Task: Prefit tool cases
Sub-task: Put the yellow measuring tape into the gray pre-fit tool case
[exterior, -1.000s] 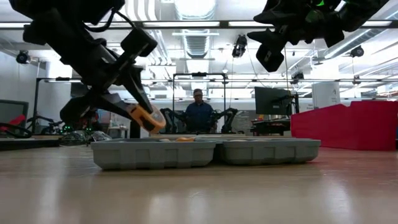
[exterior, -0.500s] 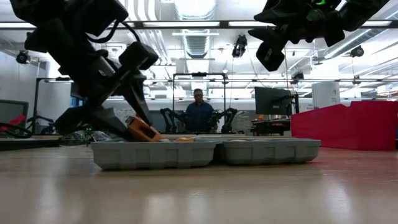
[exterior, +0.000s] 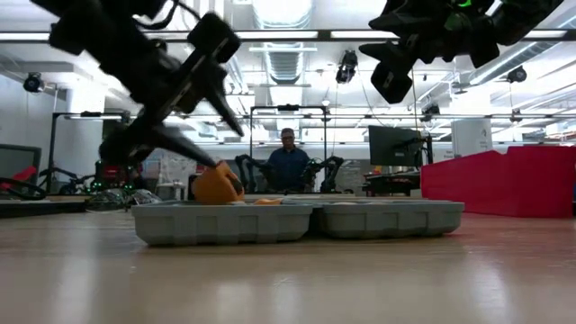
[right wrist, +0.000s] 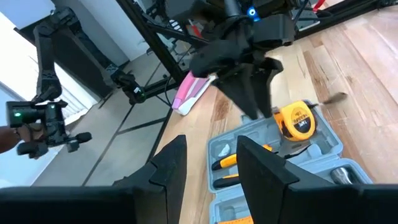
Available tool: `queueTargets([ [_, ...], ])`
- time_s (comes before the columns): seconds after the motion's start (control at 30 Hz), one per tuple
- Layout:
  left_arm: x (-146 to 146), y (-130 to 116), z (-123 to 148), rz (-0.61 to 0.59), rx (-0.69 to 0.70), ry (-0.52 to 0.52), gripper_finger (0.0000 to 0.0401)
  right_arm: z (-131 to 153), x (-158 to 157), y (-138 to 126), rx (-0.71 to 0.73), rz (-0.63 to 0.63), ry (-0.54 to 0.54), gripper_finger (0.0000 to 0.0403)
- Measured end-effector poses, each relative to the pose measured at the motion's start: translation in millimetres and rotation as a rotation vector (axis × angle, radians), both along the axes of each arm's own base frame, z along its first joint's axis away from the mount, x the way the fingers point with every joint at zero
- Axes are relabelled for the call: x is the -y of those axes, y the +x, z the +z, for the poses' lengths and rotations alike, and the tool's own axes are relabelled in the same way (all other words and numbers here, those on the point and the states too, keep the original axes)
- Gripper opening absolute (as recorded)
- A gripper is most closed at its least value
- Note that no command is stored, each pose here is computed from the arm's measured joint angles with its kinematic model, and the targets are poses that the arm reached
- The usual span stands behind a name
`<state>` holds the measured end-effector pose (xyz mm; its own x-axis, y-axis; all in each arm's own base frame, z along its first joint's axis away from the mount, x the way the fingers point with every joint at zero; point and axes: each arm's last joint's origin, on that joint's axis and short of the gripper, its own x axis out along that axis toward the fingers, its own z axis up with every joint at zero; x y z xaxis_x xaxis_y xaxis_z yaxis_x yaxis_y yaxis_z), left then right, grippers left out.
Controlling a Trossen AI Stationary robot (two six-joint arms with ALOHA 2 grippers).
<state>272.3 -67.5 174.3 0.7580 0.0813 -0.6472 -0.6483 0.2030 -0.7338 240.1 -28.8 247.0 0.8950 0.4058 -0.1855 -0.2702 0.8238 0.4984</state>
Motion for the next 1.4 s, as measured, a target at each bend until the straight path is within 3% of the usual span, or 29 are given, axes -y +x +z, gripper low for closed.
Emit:
queueTargets([
  [0.23,7.7,10.4,12.4,-0.068,-0.082,-0.007,0.0201,-3.1,-1.7,-0.8,-0.008,0.006,0.001,0.0113],
  [0.5,3.9,5.5,21.7,-0.045,-0.269,0.057,0.0181,-5.5,-1.8,-1.6,-0.01,0.006,0.002,0.0101],
  [0.63,0.0,8.2,25.1,-0.038,-0.266,0.057,0.0176,-4.5,-1.7,-1.4,0.001,0.006,0.002,0.0105],
  [0.8,-2.6,13.4,16.5,-0.075,-0.297,0.041,0.0172,-3.6,-1.7,-1.2,0.009,0.005,0.004,0.0115],
  [1.03,-15.5,20.3,-3.4,-0.094,-0.387,0.124,0.0161,-3.2,-1.7,-1.1,0.009,0.003,0.011,0.0118],
  [1.4,-15.0,38.3,6.3,-0.11,-0.183,0.069,0.0153,-3.3,-1.7,-1.1,0.005,0.002,0.02,0.0098],
])
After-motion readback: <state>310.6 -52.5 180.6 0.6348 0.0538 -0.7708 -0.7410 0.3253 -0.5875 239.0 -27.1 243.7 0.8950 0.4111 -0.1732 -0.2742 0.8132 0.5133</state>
